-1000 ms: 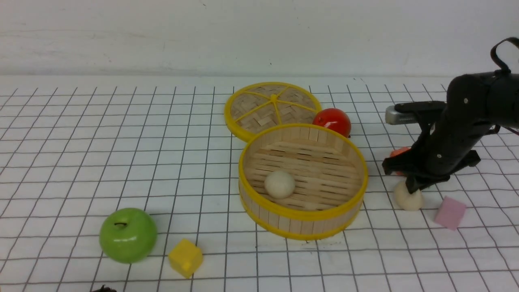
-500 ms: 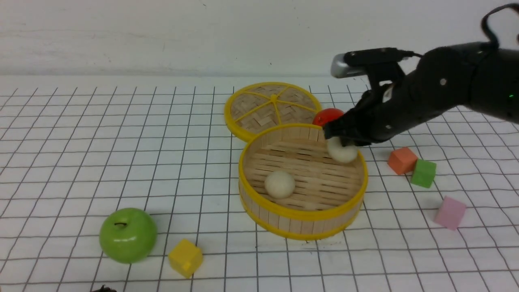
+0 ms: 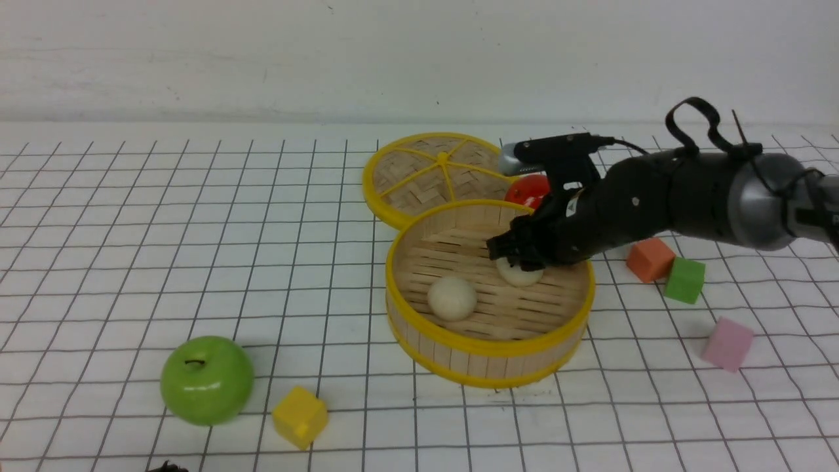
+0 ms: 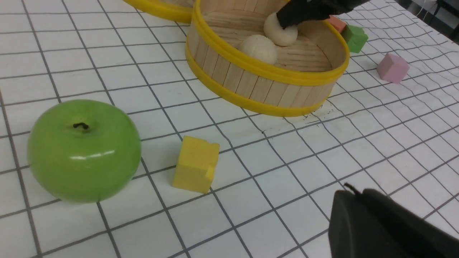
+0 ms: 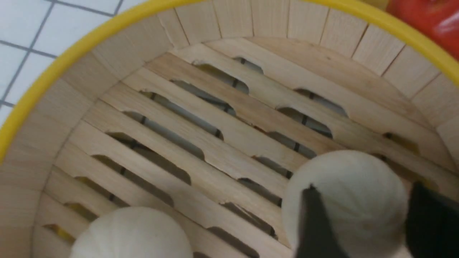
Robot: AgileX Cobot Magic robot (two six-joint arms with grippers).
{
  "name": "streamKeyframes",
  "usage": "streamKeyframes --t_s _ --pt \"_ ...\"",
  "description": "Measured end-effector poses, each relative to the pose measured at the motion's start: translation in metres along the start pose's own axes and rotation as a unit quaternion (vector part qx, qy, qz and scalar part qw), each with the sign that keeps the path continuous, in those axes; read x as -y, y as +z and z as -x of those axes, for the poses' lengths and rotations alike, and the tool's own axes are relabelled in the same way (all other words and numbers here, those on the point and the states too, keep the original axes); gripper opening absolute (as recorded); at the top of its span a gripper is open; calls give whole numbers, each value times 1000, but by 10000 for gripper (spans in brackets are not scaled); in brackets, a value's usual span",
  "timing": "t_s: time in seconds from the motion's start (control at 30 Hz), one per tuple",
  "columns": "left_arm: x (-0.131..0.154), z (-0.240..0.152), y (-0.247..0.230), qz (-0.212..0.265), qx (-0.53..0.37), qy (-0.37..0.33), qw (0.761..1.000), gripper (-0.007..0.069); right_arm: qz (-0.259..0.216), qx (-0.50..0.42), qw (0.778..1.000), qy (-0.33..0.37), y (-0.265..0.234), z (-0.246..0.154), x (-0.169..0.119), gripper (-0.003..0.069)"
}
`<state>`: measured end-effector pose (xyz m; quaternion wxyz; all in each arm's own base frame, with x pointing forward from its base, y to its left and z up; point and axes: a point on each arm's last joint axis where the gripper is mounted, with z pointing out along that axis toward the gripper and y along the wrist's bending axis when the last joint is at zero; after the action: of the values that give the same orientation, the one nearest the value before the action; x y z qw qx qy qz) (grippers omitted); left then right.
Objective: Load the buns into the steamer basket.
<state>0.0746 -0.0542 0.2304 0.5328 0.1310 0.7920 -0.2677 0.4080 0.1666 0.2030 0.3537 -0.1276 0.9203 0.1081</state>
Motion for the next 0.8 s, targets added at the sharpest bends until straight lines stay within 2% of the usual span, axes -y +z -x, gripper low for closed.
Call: streamKeyframes --t_s 0.03,0.13,0.27,0.37,0.4,0.57,0.6,0.67,0.8 --pt "0 0 0 0 0 0 1000 18 1 -5 1000 6 -8 2 -1 414" --pt "0 0 0 0 0 0 1000 18 5 -20 999 28 -36 9 -4 455" --pt "0 0 0 0 0 0 1000 18 7 -44 998 45 -86 15 -8 427" --pt "0 0 0 0 0 0 1000 21 6 -54 997 50 -141 9 -9 319" --pt "0 0 0 0 0 0 1000 21 7 -54 997 51 -158 2 -9 257" --pt "0 0 0 0 0 0 1000 21 9 -46 998 50 -212 -32 -7 55" --pt "0 0 0 0 0 0 1000 21 8 -49 997 50 -211 -34 -7 48" --pt "0 0 0 0 0 0 1000 21 8 -53 997 49 -229 -50 -6 -13" --pt "0 0 0 0 0 0 1000 29 8 -69 996 47 -250 -66 -5 -20"
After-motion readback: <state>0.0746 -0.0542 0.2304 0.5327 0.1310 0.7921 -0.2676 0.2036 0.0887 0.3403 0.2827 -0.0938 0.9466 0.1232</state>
